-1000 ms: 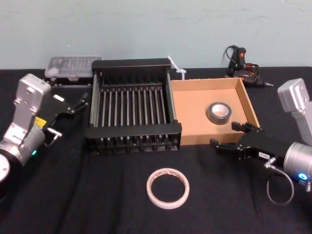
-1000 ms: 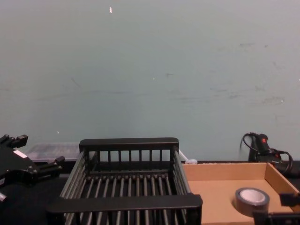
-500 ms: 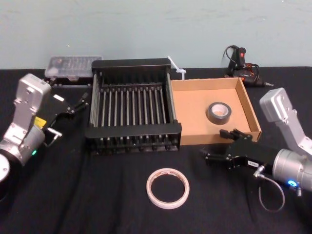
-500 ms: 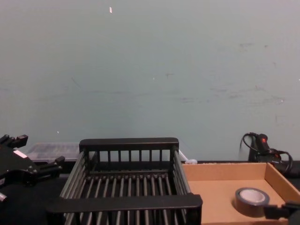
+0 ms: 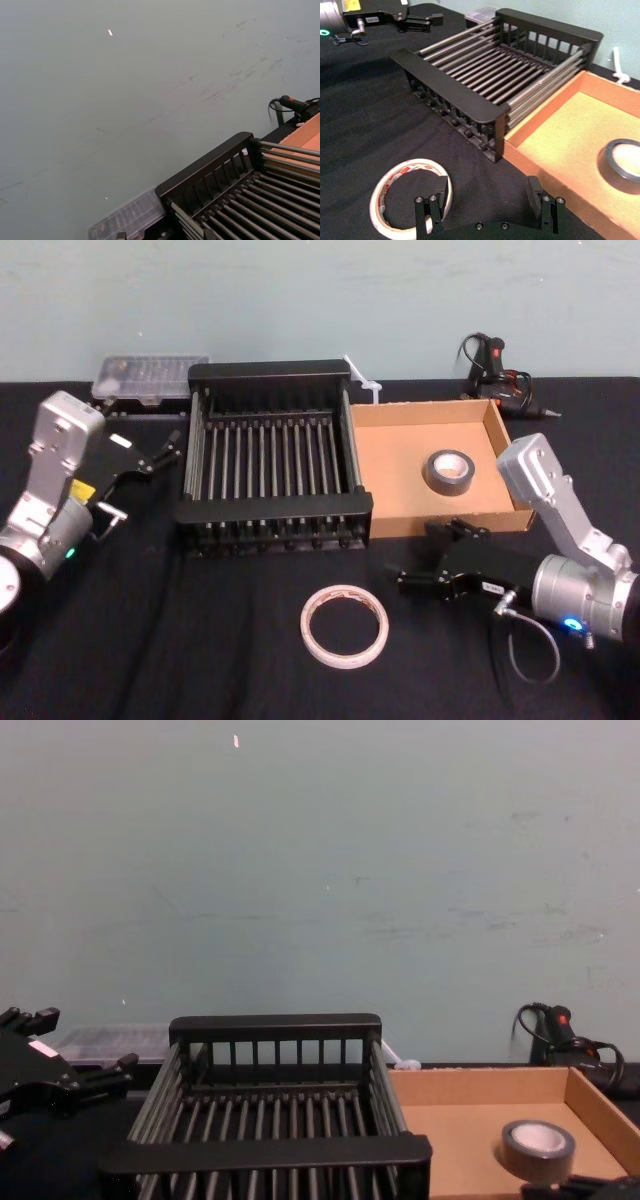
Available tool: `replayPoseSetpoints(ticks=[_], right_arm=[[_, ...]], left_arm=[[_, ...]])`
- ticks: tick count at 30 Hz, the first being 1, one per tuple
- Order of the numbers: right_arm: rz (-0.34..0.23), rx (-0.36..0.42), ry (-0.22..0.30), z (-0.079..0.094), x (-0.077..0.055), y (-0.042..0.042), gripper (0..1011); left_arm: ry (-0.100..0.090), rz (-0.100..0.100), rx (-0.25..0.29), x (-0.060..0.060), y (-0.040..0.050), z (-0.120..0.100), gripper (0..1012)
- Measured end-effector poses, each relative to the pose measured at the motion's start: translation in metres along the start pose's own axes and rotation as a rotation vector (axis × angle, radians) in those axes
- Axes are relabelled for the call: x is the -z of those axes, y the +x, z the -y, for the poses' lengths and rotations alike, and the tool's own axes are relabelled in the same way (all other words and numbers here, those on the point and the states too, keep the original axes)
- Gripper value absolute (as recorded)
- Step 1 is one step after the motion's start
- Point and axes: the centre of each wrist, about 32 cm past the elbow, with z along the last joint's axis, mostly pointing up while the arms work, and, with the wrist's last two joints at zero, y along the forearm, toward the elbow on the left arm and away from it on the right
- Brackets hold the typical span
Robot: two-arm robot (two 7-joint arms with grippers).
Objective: Pick up the white tape and place it into the black box , Pick up the silver tape and place it into the brown box.
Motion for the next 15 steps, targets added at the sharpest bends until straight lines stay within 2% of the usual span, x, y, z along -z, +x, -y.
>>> replayPoseSetpoints(ticks=[15], right_arm=[[0.012,-0.04,-0.018,-0.015,0.004,-0.0134,1002]], left_arm=[[0.0,0.0,0.0,0.0,0.0,0.0,1001]])
